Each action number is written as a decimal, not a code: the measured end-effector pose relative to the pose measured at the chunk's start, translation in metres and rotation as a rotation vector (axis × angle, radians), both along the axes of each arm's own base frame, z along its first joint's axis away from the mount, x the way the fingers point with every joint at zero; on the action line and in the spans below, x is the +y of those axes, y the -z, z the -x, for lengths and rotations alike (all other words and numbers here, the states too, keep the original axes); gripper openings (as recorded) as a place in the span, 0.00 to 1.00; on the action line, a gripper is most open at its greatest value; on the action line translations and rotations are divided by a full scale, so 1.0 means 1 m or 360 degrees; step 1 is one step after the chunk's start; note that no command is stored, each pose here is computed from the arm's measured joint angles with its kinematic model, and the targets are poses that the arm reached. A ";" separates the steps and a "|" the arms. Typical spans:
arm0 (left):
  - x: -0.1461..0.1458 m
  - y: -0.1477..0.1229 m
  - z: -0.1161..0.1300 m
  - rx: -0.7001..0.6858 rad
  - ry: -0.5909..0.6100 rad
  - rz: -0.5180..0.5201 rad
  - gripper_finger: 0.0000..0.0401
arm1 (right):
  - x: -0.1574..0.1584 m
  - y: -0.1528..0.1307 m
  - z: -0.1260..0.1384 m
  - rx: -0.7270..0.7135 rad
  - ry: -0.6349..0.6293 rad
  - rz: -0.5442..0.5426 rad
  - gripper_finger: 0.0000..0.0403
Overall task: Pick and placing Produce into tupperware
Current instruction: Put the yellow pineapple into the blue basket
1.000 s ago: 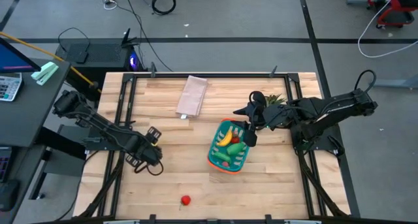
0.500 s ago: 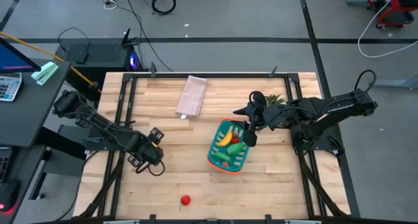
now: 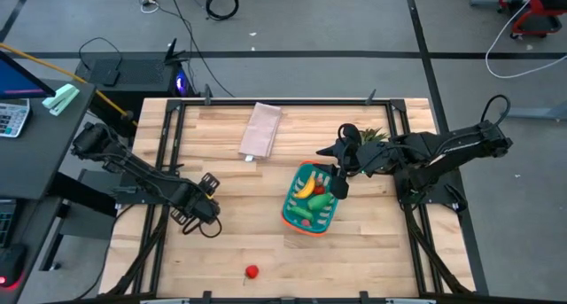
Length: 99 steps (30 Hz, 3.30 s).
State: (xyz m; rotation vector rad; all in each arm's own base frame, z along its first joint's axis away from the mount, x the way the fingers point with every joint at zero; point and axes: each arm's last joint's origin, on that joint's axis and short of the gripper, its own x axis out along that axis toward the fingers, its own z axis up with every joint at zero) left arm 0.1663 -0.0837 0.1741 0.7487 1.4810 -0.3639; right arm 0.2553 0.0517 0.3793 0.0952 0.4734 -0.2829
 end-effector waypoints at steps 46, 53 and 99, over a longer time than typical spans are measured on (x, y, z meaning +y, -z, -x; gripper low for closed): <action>0.006 0.022 0.005 -0.0076 0.0116 -0.0137 0.67 | 0.000 0.000 0.000 0.0000 -0.0001 0.0000 0.43; 0.005 0.022 0.003 -0.0108 0.0114 -0.0121 0.66 | 0.000 0.000 0.000 0.0000 -0.0001 0.0000 0.43; -0.003 -0.080 -0.217 -0.1689 -0.0422 0.0729 0.50 | 0.000 0.000 0.000 -0.0001 -0.0001 0.0000 0.43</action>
